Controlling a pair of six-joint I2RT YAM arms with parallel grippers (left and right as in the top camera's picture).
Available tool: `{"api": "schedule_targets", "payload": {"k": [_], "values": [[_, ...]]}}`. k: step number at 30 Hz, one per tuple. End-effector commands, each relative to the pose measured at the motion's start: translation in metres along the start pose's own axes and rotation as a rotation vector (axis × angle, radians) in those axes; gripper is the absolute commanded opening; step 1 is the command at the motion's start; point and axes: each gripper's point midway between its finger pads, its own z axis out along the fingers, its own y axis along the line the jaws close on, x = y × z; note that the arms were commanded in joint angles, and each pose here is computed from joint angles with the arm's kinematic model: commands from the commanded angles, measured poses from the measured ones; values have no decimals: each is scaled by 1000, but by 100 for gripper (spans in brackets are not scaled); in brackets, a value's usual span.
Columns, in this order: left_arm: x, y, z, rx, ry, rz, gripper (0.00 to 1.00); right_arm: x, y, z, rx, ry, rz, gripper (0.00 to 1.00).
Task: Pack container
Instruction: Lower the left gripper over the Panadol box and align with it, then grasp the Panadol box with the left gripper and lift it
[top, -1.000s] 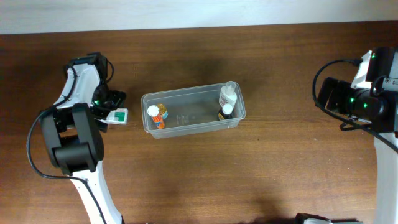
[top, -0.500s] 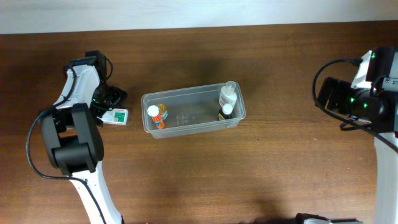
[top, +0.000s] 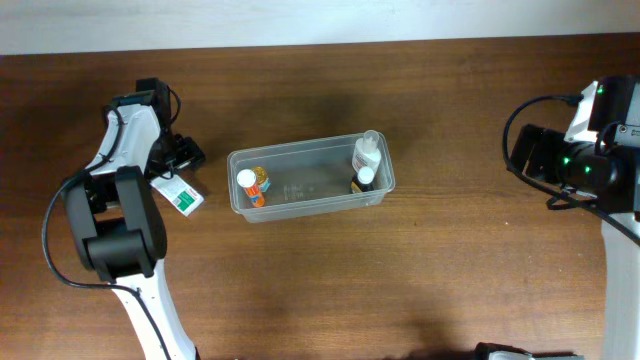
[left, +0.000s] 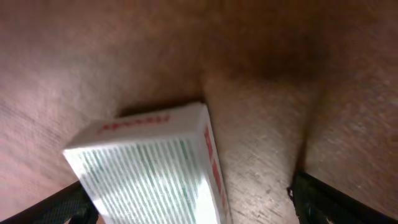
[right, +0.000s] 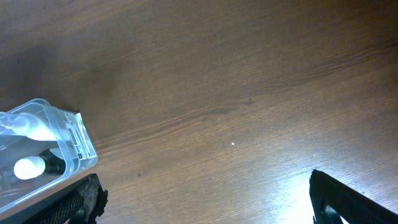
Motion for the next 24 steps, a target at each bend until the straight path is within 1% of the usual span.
{"api": "schedule_targets", "payload": {"k": [1, 4, 6, 7, 9, 12, 17, 19, 24], "values": [[-7, 1, 14, -27, -32, 145, 89, -4, -1, -4, 0, -16, 18, 98], [-21, -5, 13, -11, -90, 266, 89, -4, -1, -4, 0, -16, 18, 98], [-26, -8, 12, -5, -114, 308, 91, -4, -1, -4, 0, -16, 18, 98], [-27, -8, 12, -6, -117, 324, 94, -4, -1, -4, 0, -16, 18, 98], [-25, -7, 13, -7, -106, 331, 95, -4, -1, -4, 0, -16, 18, 98], [-13, -2, 14, -18, -56, 339, 96, -4, -1, -4, 0, -16, 18, 98], [20, 6, 14, -19, 85, 354, 96, -4, -1, -4, 0, -16, 18, 98], [35, 13, 17, -38, 143, 325, 95, -4, -1, -4, 0, -16, 18, 98], [58, 19, 45, -51, 184, 329, 95, -4, -1, -4, 0, -16, 18, 98]]}}
